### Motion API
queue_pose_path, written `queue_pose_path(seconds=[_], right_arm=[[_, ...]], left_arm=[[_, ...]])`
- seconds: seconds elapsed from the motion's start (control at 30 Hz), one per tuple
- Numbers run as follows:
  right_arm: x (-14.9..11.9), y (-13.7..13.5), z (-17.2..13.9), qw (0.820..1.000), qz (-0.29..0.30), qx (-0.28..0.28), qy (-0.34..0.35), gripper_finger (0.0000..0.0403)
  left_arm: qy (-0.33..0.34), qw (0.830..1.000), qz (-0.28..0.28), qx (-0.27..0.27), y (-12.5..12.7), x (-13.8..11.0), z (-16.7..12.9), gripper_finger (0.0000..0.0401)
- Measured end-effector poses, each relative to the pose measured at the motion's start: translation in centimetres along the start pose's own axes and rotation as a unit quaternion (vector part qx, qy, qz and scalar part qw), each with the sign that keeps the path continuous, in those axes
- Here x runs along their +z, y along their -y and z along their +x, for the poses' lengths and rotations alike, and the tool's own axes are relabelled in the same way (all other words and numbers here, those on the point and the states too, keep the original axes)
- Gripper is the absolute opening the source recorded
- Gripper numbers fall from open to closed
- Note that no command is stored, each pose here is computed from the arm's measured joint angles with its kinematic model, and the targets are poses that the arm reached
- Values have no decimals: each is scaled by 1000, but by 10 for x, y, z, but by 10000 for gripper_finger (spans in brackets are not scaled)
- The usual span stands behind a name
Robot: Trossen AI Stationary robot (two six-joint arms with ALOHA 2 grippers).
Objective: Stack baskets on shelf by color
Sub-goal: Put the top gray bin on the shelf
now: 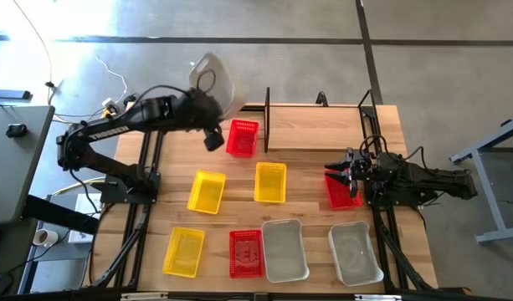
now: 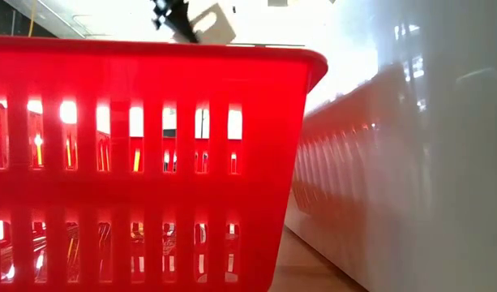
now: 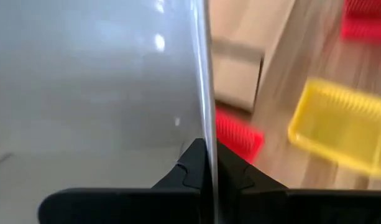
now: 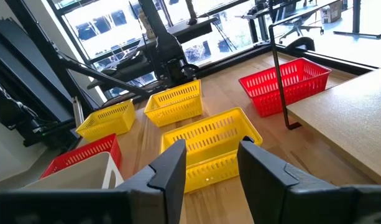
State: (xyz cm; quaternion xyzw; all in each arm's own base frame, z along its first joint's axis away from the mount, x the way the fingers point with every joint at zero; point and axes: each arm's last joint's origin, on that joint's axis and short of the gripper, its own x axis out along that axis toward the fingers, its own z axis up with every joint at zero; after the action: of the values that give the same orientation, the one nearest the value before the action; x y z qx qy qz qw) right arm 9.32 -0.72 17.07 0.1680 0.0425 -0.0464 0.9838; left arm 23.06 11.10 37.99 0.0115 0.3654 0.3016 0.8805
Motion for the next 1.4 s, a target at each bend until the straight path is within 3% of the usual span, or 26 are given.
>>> queue_pose_path(seconds=[0.17,0.27,0.37,0.47,0.57,1.0,1.4], right_arm=[[0,0,0,1000,1,-1,1,130],[0,0,0,1000,3,-7,4,130],[0,0,0,1000,9,-7,4,130],[1,0,0,999,37,-5,8,130],[3,0,0,998,67,-1,16,130],[8,-2,0,984,171,14,41,130],[8,-2,0,983,180,14,41,130]], left_arm=[[130,990,54,23,-7,31,-14,0],[212,972,93,35,-9,48,-21,0],[290,951,96,55,-11,63,-26,0],[335,935,95,64,-11,72,-26,0],[347,930,101,63,-9,77,-19,0],[239,963,127,10,5,104,36,0],[125,977,156,-77,40,104,104,0]])
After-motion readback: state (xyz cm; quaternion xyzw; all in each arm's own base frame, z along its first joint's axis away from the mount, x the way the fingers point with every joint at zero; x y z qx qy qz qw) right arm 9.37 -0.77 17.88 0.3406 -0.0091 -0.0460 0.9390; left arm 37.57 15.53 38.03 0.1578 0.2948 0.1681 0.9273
